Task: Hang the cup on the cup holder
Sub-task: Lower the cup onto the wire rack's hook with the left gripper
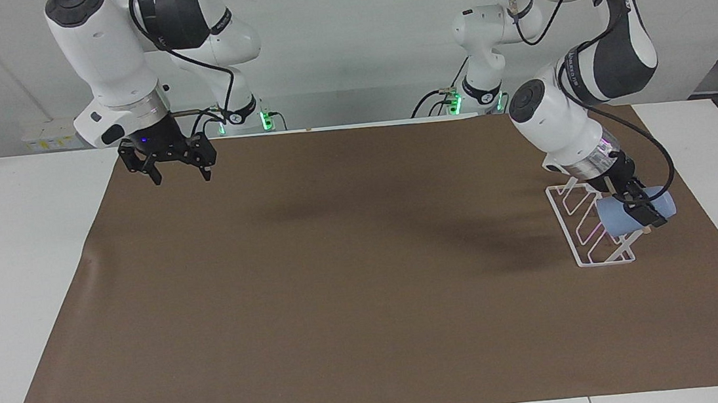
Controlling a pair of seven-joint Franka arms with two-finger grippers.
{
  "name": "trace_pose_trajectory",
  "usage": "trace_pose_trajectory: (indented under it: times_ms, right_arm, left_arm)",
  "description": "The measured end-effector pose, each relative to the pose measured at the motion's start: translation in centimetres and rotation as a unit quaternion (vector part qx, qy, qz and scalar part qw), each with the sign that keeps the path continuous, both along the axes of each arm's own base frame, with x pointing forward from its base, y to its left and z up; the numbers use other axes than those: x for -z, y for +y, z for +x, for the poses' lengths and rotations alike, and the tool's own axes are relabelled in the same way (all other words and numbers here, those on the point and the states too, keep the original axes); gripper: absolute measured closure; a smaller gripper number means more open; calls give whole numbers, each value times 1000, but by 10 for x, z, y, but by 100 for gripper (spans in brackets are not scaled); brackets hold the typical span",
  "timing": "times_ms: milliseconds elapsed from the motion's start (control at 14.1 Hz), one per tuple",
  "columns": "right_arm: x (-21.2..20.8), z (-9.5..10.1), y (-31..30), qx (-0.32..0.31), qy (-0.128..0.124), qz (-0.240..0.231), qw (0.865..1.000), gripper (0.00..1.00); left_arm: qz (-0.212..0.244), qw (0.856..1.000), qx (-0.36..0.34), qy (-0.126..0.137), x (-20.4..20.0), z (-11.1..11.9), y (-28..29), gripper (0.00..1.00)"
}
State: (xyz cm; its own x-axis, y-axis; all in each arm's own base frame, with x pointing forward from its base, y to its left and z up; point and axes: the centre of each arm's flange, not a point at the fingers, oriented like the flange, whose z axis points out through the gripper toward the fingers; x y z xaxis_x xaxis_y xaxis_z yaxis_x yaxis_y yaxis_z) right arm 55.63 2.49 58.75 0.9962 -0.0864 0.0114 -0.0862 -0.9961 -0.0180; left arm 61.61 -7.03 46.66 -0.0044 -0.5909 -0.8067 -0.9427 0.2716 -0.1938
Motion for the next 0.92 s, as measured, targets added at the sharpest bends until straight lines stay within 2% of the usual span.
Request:
trace_pose_trajectory:
  times_ms: [284, 922]
  right_arm:
    - [0, 0, -36, -1, -1, 1, 1000, 0]
    - [-1, 0, -39, -9, -2, 1, 1000, 0]
  left_arm:
    - [14, 1000, -7, -8, 10, -12, 5, 22]
    - [24, 1000, -13, -5, 25, -21, 12, 22]
